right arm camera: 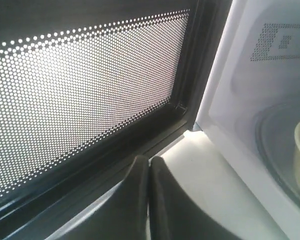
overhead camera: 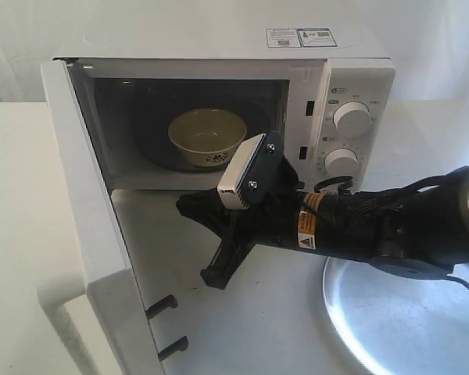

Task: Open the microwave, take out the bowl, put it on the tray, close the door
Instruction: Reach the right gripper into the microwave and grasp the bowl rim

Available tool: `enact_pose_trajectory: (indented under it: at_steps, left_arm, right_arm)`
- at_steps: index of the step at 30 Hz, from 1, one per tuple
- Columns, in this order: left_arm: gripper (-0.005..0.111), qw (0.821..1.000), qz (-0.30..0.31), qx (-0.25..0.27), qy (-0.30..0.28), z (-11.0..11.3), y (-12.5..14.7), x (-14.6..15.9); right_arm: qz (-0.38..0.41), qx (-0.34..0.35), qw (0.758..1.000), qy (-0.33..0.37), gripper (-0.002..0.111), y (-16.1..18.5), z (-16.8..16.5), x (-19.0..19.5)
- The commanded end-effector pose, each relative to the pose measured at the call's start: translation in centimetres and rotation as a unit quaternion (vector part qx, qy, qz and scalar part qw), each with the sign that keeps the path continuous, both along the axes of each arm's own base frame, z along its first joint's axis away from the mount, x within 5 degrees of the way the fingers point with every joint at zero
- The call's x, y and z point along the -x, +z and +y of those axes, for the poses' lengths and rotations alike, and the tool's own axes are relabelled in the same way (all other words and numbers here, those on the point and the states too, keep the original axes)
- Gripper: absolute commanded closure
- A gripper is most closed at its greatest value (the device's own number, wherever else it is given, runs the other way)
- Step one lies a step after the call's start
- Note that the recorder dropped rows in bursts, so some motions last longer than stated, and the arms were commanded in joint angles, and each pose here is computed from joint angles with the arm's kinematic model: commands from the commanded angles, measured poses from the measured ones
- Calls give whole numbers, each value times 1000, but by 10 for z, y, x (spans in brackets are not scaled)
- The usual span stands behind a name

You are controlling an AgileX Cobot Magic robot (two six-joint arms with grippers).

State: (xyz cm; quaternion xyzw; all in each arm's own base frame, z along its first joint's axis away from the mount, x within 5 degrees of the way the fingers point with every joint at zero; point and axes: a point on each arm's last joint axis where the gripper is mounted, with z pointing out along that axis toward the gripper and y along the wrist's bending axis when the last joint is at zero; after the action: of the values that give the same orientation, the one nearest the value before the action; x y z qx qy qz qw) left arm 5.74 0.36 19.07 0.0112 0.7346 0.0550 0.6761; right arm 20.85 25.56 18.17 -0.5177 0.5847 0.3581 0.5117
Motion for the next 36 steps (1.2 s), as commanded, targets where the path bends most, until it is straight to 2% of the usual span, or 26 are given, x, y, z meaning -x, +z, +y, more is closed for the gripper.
enact_pose_trajectory:
  at_steps: [1,4,5,7,15,18,21,25,26,36]
  left_arm:
    - [107,1000,-5,4,0,0,1,0]
    - [107,1000,-5,4,0,0,1,0]
    - [107,1000,-5,4,0,0,1,0]
    - [107,1000,-5,4,0,0,1,0]
    - [107,1000,-5,4,0,0,1,0]
    - [107,1000,-5,4,0,0,1,0]
    - [107,1000,-5,4,0,0,1,0]
    - [107,1000,-5,4,0,0,1,0]
    - [107,1000,-5,4,0,0,1,0]
    - [107,1000,-5,4,0,0,1,0]
  right_arm:
    - [-37,-1,999,5,108,6,1,0]
    - [-93,54,990,-85,108,13,-10,-15]
    - [-111,80,980,-146,108,15,-17,-24]
    - [-118,93,966,-212,108,16,-25,-34]
    - [-149,95,963,-203,108,7,-2,-59]
    - [-179,125,962,-163,106,1,9,-64]
    - [-197,150,960,-133,92,-3,15,-67]
    - [-200,158,959,-126,62,-7,21,-72]
    - [-200,160,958,-125,58,-9,22,-74]
    - [-213,174,955,-111,60,-14,36,-87]
